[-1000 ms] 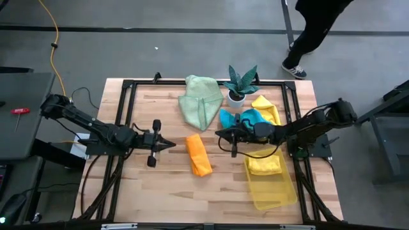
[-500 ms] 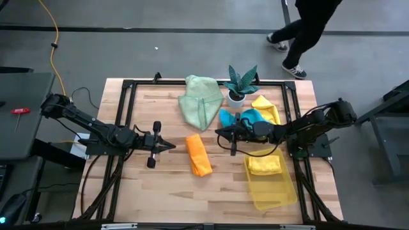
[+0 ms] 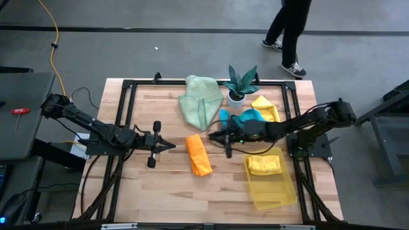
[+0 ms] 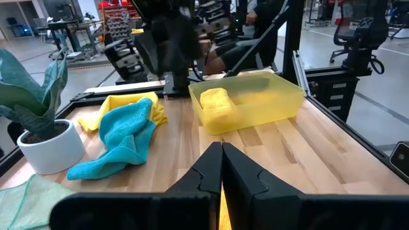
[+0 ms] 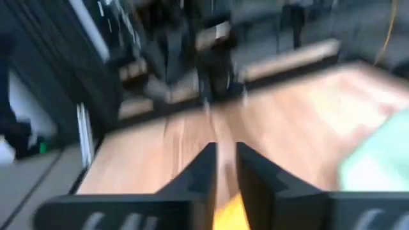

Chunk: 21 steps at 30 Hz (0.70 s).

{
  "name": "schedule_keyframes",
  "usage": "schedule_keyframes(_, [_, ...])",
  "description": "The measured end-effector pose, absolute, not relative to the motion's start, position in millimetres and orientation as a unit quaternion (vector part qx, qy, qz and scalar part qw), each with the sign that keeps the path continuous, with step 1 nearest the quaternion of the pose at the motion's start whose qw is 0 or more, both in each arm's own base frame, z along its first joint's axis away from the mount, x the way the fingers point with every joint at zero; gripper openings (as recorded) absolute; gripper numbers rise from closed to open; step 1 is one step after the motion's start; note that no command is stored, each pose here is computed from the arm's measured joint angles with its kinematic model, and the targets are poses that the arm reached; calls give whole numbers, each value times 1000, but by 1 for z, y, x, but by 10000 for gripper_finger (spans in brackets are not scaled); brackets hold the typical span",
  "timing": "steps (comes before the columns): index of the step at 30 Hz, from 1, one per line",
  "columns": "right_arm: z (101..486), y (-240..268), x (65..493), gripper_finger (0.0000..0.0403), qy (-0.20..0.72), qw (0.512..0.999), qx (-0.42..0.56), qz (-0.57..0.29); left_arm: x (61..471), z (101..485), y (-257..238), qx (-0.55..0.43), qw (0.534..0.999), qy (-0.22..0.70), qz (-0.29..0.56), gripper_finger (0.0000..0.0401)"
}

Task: Fold microfiber towels
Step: Put the orange microfiber cloth into the yellow bin

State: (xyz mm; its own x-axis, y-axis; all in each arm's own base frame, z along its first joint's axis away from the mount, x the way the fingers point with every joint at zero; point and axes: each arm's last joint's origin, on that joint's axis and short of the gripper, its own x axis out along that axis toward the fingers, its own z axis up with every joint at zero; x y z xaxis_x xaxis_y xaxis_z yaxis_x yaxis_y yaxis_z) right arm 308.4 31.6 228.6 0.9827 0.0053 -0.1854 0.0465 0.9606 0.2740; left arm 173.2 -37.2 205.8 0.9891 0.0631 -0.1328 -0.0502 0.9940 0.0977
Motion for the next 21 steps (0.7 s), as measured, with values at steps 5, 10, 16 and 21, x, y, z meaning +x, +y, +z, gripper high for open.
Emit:
schedule_keyframes(5, [233, 42, 342, 139, 275, 950, 137, -55, 173, 205, -37, 48, 996, 71, 28, 0])
schedule_keyframes(10, [206, 38, 365, 195, 400, 889, 177, -134, 173, 204, -37, 42, 996, 79, 29, 0])
schedule_keyframes(16, [166, 40, 385, 201, 455, 840, 268, -123, 173, 202, -37, 45, 995, 89, 29, 0])
schedule_keyframes(21, [152, 42, 393, 201, 464, 817, 311, -142, 173, 202, -37, 45, 995, 89, 29, 0])
